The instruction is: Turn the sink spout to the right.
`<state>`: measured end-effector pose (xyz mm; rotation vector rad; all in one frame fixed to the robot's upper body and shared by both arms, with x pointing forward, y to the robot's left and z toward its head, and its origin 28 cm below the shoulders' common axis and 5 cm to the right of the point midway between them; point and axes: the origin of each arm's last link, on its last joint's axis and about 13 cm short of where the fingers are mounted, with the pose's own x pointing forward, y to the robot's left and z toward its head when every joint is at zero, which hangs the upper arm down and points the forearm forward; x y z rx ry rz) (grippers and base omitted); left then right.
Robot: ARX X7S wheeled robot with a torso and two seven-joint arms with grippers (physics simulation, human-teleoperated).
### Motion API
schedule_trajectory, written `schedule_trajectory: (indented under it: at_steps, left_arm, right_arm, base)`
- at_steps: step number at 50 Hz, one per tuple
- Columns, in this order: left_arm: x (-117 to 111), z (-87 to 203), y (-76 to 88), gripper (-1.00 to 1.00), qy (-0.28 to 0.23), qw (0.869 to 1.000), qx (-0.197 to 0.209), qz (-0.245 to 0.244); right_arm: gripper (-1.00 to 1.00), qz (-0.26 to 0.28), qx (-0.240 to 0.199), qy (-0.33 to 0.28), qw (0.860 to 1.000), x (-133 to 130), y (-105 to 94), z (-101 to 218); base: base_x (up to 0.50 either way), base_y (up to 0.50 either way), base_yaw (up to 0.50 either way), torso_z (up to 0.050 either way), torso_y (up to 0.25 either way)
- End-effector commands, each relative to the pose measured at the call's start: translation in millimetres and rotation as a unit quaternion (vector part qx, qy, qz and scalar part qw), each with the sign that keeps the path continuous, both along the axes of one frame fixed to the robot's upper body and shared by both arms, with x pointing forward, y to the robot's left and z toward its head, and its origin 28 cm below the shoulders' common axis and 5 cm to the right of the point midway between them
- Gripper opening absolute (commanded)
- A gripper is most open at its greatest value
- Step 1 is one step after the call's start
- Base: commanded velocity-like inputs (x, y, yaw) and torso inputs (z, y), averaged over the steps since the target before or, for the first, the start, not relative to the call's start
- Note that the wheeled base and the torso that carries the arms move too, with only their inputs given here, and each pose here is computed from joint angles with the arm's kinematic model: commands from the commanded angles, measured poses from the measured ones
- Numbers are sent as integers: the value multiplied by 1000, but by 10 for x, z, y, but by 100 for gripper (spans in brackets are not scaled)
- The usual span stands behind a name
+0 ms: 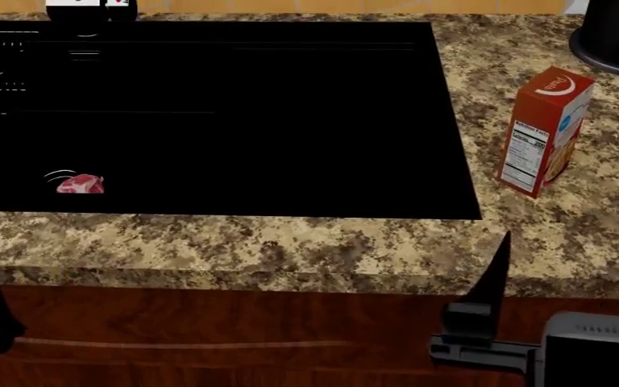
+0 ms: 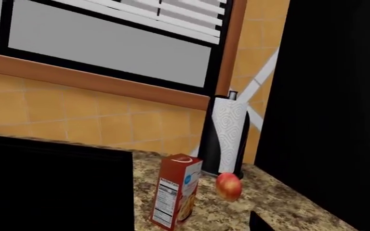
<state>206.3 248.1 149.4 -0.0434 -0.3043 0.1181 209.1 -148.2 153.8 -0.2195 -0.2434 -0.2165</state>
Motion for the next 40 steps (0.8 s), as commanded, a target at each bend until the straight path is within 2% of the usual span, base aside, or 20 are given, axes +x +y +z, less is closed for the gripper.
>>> schedule_trajectory:
  at_steps: [1, 27, 29, 32, 34, 36, 40]
  left_arm:
    - [-25, 46, 17, 100, -3, 1000, 1, 4]
    - [-53, 155, 28, 100, -16, 1000, 1, 13]
    - [-56, 152, 25, 100, -14, 1000, 18, 7]
    - [-53, 151, 32, 100, -11, 1000, 7, 16]
    - [-68, 162, 33, 100, -26, 1000, -5, 3]
    - [-72, 161, 27, 100, -20, 1000, -5, 3]
    - [-77, 167, 30, 100, -23, 1000, 2, 5]
  right_arm:
    - [100, -17, -10, -1, 1000, 58, -84, 64]
    - [100, -26, -9, 3, 1000, 65, -114, 25]
    - [100, -26, -9, 2, 1000, 70, -115, 35]
    - [100, -29, -5, 2, 1000, 68, -124, 25]
    - [100, -29, -6, 1, 1000, 58, -123, 26]
    - [100, -9, -3, -1, 1000, 50, -113, 23]
    - [100, -8, -4, -1, 1000, 42, -102, 13]
  base:
    - [0, 0, 0, 0, 0]
    - [0, 0, 0, 0, 0]
    - [0, 0, 0, 0, 0]
    - [0, 0, 0, 0, 0]
    - [0, 0, 0, 0, 0]
    - [0, 0, 0, 0, 0]
    - [36, 246, 0, 0, 0]
